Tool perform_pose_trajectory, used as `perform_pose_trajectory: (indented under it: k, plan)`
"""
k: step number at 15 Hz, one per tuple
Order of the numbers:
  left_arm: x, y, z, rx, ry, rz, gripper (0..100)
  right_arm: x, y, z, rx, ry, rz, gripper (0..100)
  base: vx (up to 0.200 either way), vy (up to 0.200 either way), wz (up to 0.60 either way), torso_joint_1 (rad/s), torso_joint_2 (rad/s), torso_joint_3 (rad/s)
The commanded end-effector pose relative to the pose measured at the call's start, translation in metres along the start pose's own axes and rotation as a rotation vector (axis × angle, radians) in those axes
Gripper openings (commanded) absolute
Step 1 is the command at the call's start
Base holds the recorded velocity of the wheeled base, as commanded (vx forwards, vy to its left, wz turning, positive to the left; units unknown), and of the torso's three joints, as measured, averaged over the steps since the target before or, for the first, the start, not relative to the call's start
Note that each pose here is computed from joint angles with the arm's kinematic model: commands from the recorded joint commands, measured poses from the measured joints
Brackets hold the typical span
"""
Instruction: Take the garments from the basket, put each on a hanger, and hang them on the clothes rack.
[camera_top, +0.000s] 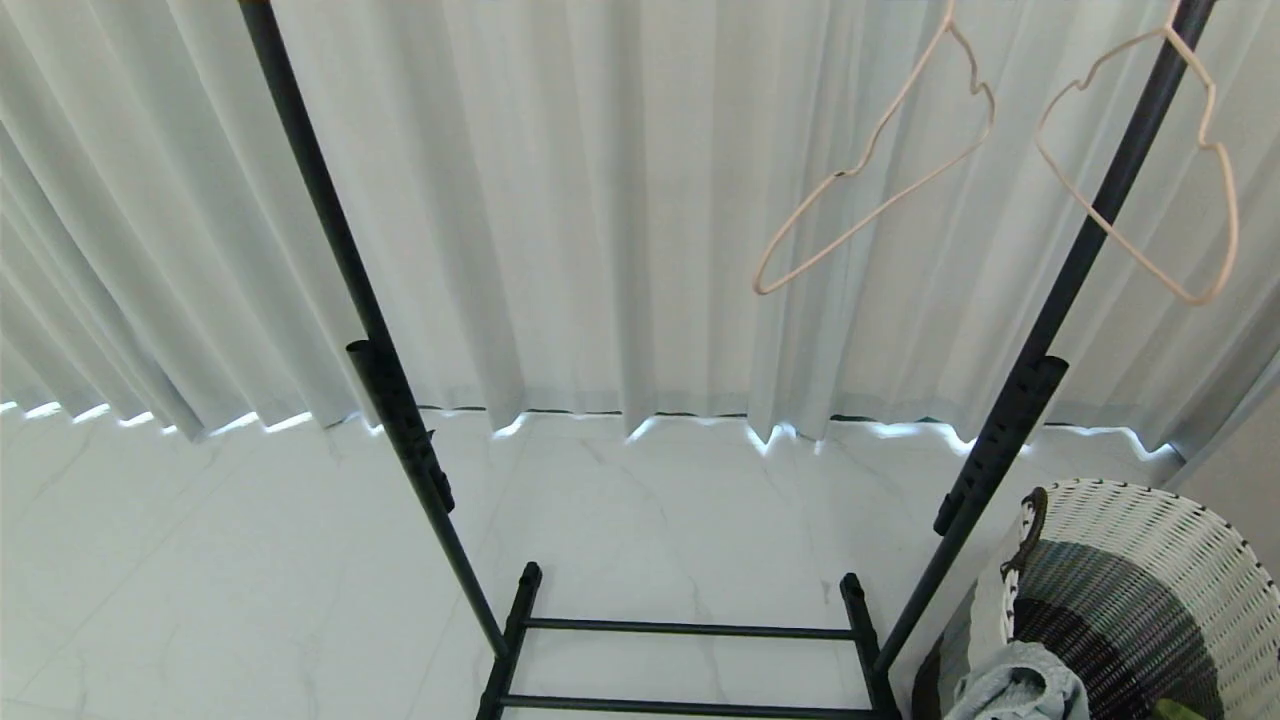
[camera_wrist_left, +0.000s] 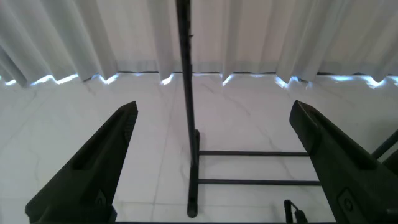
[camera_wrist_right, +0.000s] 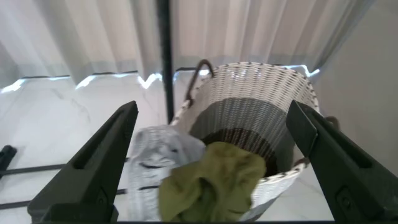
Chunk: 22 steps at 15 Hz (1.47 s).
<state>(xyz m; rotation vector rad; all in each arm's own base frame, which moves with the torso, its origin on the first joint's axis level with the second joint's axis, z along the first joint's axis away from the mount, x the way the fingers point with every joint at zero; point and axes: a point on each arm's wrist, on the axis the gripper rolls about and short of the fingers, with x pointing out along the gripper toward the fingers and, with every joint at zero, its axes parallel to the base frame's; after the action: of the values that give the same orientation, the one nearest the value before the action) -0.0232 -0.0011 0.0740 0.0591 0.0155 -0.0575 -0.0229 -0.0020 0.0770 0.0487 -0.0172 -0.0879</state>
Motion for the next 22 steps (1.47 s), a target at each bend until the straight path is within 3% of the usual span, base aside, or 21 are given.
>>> perform_pose_trajectory:
  k: [1, 14, 20, 22]
  plan:
    - [-0.0001, 0.0000, 0.0005, 0.000, 0.000, -0.001, 100, 0.0000, 0.0000, 0.0000, 0.000, 0.000, 0.001, 100, 0.000, -0.200, 0.00, 0.007, 0.00, 0.002]
    - [0.0001, 0.0000, 0.0001, 0.002, 0.001, 0.000, 100, 0.0000, 0.0000, -0.0001, -0.002, 0.001, 0.001, 100, 0.000, -0.015, 0.00, -0.001, 0.00, 0.000]
    - [0.0001, 0.0000, 0.0001, -0.001, 0.001, -0.001, 100, 0.0000, 0.0000, -0.0001, -0.001, 0.001, 0.001, 100, 0.000, 0.000, 0.00, -0.077, 0.29, 0.208]
    - [0.0001, 0.0000, 0.0001, -0.001, 0.001, -0.001, 100, 0.0001, 0.0001, -0.0001, -0.036, 0.003, 0.007, 100, -0.100, 0.000, 0.00, -0.014, 0.06, 0.036]
